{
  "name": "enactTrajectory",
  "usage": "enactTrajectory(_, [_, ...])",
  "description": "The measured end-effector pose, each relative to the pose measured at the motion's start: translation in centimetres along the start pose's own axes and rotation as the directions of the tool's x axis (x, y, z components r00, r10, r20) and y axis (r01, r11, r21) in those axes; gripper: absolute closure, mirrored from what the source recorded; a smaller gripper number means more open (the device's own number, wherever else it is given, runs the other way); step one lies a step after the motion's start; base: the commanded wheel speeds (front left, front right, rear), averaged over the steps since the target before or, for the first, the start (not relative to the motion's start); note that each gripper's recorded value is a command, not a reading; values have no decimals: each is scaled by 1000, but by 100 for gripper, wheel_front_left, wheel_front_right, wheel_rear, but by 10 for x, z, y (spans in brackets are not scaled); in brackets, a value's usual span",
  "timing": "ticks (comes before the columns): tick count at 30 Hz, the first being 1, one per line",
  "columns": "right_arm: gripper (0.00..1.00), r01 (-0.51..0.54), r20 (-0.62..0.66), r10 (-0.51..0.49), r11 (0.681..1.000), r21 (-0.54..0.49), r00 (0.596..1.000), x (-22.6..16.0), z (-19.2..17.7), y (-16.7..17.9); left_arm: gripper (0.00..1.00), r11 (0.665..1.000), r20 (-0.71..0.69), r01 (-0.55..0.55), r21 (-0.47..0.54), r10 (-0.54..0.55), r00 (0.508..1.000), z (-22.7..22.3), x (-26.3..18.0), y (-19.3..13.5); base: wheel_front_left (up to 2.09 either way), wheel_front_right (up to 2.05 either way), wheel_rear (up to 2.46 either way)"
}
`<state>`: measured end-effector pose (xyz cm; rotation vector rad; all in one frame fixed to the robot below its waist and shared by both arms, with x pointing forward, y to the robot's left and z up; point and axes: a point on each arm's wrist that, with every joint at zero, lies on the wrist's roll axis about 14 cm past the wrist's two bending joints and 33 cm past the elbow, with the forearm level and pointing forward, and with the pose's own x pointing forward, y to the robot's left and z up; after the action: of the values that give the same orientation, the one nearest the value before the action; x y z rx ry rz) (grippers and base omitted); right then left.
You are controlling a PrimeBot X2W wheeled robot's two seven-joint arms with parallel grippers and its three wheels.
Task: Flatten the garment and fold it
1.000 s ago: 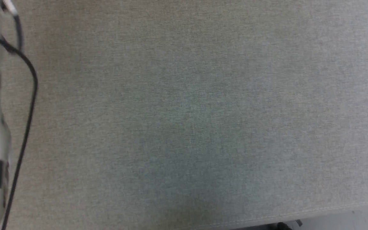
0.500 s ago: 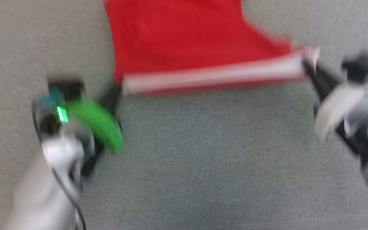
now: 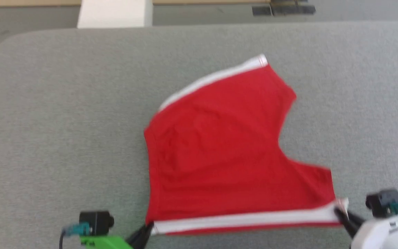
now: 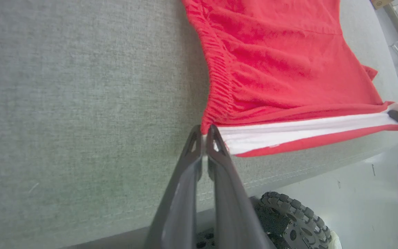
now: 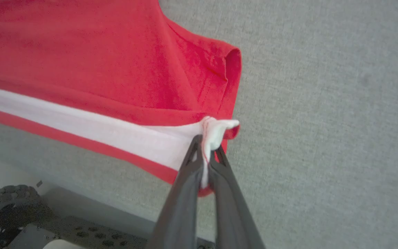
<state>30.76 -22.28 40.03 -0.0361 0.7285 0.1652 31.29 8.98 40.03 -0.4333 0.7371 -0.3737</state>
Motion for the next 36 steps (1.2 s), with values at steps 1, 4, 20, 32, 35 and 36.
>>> enactTrajectory(1, [100,-1,-17,1,1000,6,1000,-5,-4,3,100,1000,2,-4,-5,4,1000,-2,-6,-1,0,0,0])
enactTrajectory(4, [100,0,25,0,1000,8,1000,-14,9,7,100,1000,65,-15,-3,15,998,6,-15,-6,0,0,0])
enactTrajectory(20, [100,2,356,69,981,-196,932,52,171,8,100,997,413,15,76,-45,910,115,35,-32,0,0,0])
enactTrajectory(32, [100,-29,259,101,962,-271,961,159,222,6,100,997,449,-75,-4,69,891,140,94,4,0,0,0])
enactTrajectory(35, [100,-50,196,110,956,-289,974,186,216,9,100,995,438,-93,-18,92,894,136,106,13,0,0,0])
enactTrajectory(36, [100,-56,176,112,954,-293,978,193,213,9,100,995,435,-99,-22,99,895,134,109,15,0,0,0])
